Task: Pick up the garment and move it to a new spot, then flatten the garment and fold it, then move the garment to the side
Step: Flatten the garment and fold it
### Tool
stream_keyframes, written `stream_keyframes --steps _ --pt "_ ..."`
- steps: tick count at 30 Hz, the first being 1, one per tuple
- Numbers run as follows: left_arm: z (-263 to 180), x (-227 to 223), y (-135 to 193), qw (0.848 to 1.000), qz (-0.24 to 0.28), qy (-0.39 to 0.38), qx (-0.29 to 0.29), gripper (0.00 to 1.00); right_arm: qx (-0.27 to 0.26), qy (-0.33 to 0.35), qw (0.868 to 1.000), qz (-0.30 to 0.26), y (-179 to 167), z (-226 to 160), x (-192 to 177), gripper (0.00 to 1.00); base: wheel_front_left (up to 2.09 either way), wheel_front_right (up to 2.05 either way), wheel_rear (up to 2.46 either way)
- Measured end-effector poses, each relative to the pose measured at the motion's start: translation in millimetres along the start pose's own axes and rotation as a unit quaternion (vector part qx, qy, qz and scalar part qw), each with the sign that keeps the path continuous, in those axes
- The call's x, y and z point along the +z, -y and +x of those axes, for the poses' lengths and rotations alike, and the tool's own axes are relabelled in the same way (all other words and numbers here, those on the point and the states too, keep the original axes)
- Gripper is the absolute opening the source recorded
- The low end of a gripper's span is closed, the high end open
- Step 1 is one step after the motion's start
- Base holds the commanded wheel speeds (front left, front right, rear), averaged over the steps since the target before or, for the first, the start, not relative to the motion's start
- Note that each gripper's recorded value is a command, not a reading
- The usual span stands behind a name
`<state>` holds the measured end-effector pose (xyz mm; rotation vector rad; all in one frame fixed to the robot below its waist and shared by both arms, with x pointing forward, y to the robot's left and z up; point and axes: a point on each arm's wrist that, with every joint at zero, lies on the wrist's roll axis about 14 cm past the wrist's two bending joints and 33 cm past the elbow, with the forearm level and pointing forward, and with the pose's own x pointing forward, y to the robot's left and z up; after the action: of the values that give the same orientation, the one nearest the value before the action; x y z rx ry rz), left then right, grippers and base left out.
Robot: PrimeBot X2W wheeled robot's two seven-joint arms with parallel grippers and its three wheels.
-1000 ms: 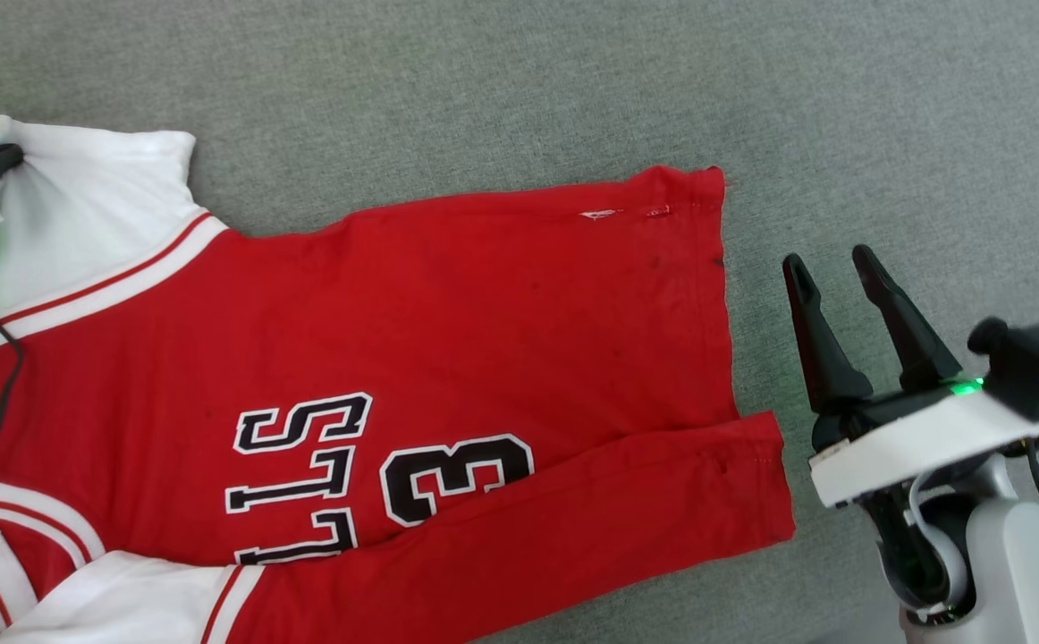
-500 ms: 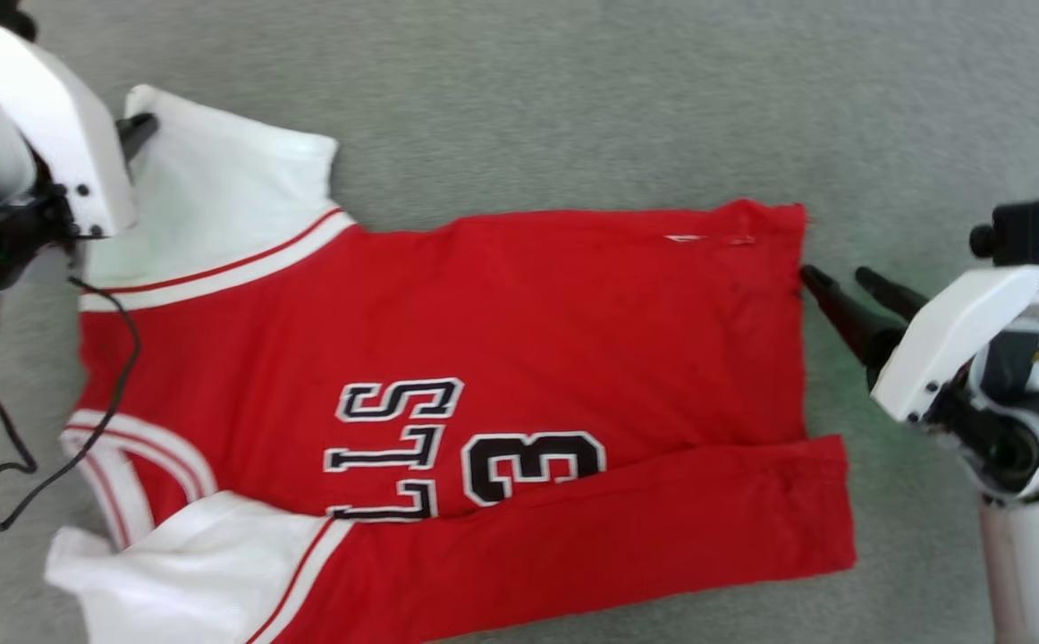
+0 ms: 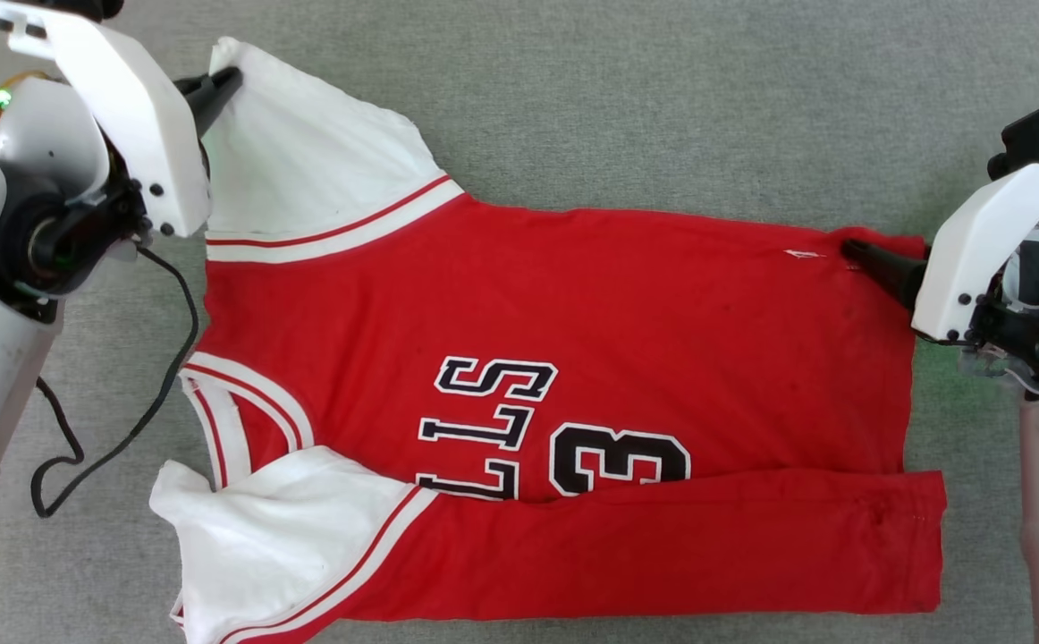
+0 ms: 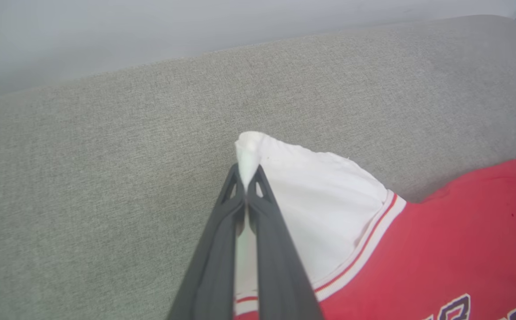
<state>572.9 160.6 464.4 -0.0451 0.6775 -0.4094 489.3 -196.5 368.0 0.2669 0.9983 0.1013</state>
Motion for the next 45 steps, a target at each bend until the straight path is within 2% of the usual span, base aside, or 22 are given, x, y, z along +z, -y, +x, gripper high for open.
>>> stream_keyframes --steps 1,2,9,14,17,19,28,35,40,41,42,43,44,45 --pt "-1.8 -0.9 -1.3 1.0 -0.001 0.002 0.002 0.0 0.002 -0.009 1.0 0.004 -1.5 1.6 -1.6 0.3 0.0 0.0 0.0" --pt "-4.0 -2.5 -4.5 1.0 -0.002 0.002 0.009 0.0 0.002 -0.016 1.0 0.005 -2.1 2.7 -2.5 0.0 0.0 0.0 0.0" --pt "-15.9 -7.2 -9.0 1.0 -0.011 0.01 0.016 0.0 0.002 -0.027 1.0 0.009 -3.6 2.8 -4.3 0.0 0.0 0.0 0.0" --pt "-28.9 -8.8 -7.5 0.999 -0.026 0.029 0.016 0.0 0.009 0.036 0.999 -0.023 -15.2 -12.1 20.2 0.0 0.0 0.0 0.0" --pt "-42.4 -9.7 -10.4 0.998 -0.036 0.047 0.024 0.0 0.01 0.092 0.995 -0.046 -19.5 -31.7 40.5 0.0 0.0 0.0 0.0" --pt "-52.0 -12.2 -9.7 0.997 -0.046 0.062 0.028 0.0 0.004 0.113 0.992 -0.062 -17.6 -43.2 41.3 0.0 0.0 0.0 0.0" --pt "-104.1 -59.1 -7.3 0.987 -0.111 0.1 0.061 0.0 0.01 0.147 0.987 -0.068 -18.3 -81.2 3.6 0.0 0.0 0.0 0.0" --pt "-129.2 -135.9 6.5 0.976 -0.197 0.059 0.075 0.0 0.019 0.135 0.99 -0.038 -17.1 -88.7 -43.4 0.0 0.0 0.0 0.0" --pt "-132.1 -188.3 21.4 0.96 -0.268 0.018 0.078 0.0 0.016 0.113 0.993 -0.01 -10.2 -86.7 -79.4 0.0 0.0 0.0 0.0" --pt "-131.9 -198.0 25.6 0.958 -0.278 0.007 0.076 0.0 0.013 0.107 0.994 -0.004 -7.5 -86.1 -87.6 0.15 0.0 0.0 0.0" --pt "-131.6 -205.1 27.8 0.955 -0.287 0.001 0.077 0.0 0.013 0.103 0.995 0.006 -5.7 -85.2 -94.9 0.5 0.0 0.0 0.0" --pt "-131.4 -210.0 28.0 0.953 -0.292 0.0 0.081 0.33 0.01 0.093 0.996 0.009 -3.4 -83.7 -103.5 1.0 0.0 0.0 0.0" --pt "-130.7 -212.6 28.4 0.952 -0.294 -0.001 0.083 0.9 0.009 0.088 0.996 0.011 -2.1 -83.0 -109.8 1.0 0.0 0.0 0.0" --pt "-129.9 -213.9 28.7 0.952 -0.296 0.0 0.084 1.0 0.009 0.089 0.996 0.013 -2.3 -83.2 -112.4 1.0 0.0 0.0 0.0"
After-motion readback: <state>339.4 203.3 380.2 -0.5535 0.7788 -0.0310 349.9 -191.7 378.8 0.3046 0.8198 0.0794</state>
